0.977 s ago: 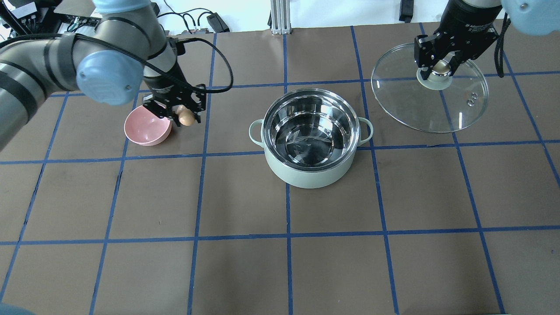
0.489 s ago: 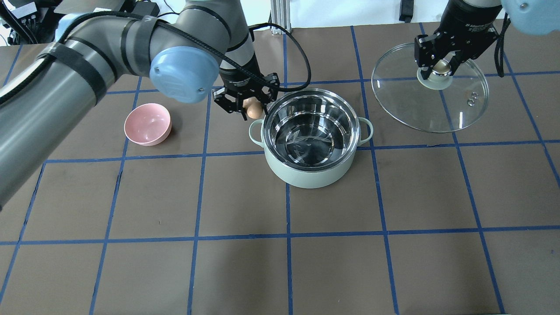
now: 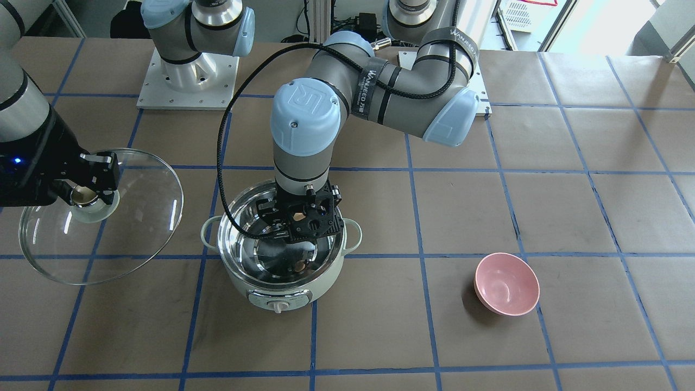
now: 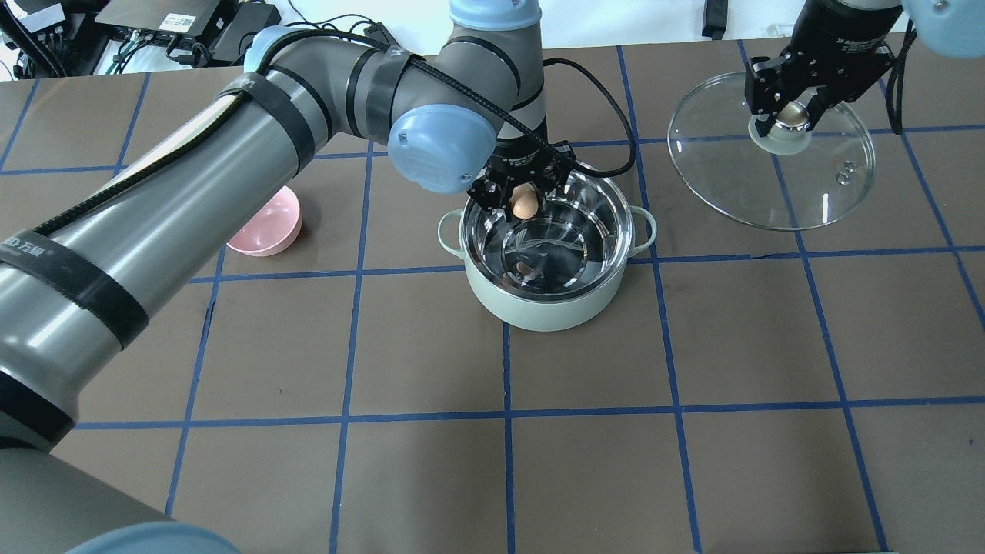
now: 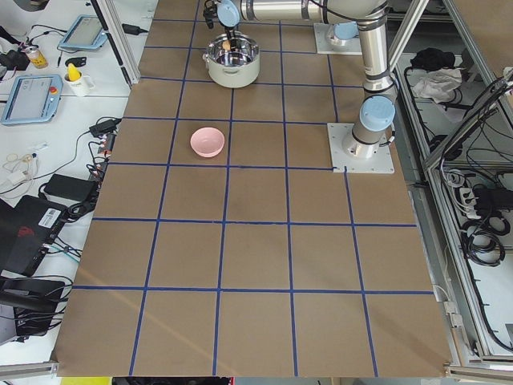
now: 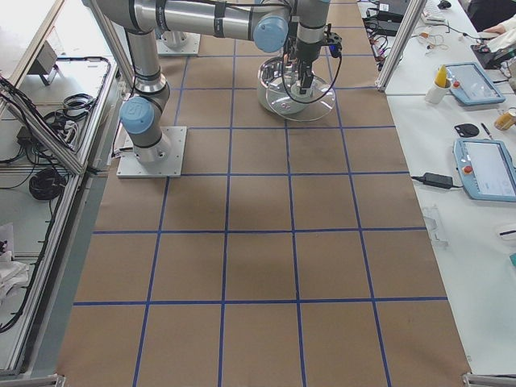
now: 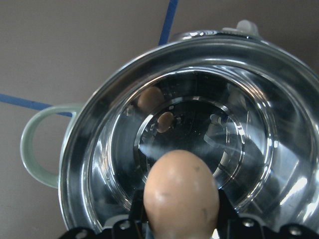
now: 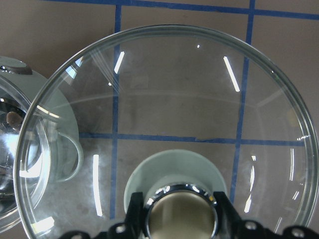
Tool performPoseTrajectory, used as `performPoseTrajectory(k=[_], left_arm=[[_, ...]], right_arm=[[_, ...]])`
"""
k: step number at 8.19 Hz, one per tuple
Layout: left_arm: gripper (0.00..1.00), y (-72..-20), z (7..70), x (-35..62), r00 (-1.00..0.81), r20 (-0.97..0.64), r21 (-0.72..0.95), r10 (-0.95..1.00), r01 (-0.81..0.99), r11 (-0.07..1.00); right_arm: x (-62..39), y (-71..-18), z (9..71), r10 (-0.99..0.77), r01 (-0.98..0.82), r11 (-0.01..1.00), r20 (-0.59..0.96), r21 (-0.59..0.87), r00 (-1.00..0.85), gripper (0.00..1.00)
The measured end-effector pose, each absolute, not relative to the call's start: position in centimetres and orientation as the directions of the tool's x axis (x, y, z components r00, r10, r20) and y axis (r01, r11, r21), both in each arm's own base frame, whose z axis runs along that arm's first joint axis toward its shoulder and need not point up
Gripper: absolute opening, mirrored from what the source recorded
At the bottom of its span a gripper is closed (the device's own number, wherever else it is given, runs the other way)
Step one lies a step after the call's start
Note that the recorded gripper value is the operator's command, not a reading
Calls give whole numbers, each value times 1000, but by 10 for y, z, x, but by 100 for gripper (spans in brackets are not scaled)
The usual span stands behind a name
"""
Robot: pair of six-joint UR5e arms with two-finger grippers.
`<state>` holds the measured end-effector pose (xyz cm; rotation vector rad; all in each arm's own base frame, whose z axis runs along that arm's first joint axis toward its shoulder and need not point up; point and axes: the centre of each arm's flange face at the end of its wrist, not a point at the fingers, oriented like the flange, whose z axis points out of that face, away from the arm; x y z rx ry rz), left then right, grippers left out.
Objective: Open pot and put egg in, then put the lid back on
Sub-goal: 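Carry the egg over the pot with the left gripper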
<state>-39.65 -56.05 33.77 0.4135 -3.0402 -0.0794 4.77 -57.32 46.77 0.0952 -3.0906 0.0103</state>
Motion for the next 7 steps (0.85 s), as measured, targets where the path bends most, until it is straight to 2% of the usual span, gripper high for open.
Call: performPoseTrajectory(k=[5,7], left_arm=[[50,-570,285,-421,-969,62,60,-239,-235,970],[61,-569,274,-425,-971,53,70,-234,-230,971]], right_arm=[[43,-573,467,-44,-44,999,42,-5,-998,0],[43,-573,467,-42,-42,999,38,-5,-998,0]])
